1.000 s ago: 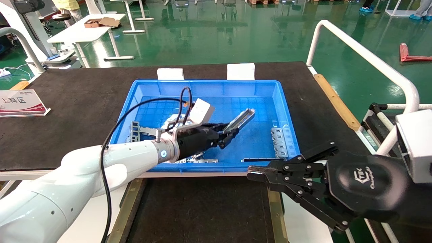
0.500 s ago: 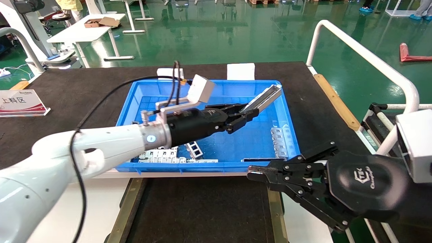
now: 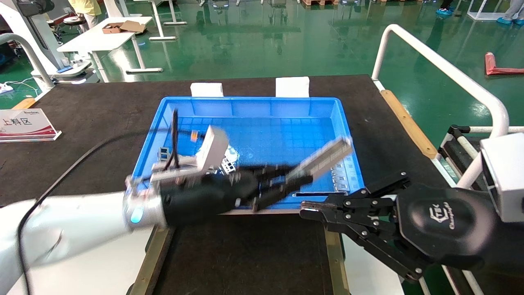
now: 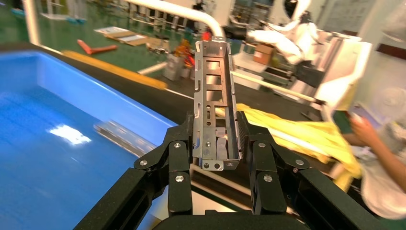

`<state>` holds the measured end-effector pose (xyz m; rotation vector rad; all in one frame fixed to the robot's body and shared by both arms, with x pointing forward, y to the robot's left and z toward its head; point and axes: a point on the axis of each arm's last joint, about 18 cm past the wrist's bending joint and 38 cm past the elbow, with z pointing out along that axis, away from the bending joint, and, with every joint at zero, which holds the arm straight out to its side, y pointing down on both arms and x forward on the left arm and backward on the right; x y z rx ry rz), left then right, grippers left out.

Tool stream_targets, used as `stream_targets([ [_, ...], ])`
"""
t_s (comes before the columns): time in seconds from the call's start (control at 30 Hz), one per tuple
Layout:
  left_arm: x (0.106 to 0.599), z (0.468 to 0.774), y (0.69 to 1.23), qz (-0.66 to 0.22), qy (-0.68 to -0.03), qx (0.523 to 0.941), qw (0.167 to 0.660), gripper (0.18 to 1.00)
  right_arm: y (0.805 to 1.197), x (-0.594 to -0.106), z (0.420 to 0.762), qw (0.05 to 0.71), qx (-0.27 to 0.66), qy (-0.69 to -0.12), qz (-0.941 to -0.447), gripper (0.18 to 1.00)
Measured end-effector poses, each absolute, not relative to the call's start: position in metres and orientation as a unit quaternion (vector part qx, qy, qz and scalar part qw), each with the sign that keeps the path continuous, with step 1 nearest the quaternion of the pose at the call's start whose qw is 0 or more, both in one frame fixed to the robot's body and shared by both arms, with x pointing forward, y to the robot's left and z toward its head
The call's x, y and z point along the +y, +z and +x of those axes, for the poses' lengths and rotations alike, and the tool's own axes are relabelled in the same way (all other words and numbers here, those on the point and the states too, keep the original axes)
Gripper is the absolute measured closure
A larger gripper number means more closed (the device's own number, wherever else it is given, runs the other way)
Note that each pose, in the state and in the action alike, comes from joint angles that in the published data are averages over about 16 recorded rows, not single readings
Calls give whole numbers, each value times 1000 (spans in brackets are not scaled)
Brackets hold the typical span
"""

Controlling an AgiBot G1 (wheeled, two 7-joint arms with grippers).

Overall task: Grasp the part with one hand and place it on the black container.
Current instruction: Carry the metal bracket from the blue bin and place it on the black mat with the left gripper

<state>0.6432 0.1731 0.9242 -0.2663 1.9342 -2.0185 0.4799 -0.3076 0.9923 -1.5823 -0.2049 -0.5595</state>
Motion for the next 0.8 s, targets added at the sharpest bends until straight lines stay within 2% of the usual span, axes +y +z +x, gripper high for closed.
stream_targets([
  [0.2, 178, 614, 878, -130, -706, 682, 143, 820, 992, -308, 480, 663, -91, -248, -700, 988],
  [0.4, 182, 592, 829, -203, -697, 676, 123, 820, 992, -308, 480, 663, -91, -248, -700, 988],
  [0.8, 189, 573, 738, -360, -664, 646, 109, 820, 992, -308, 480, 663, -91, -248, -700, 988],
])
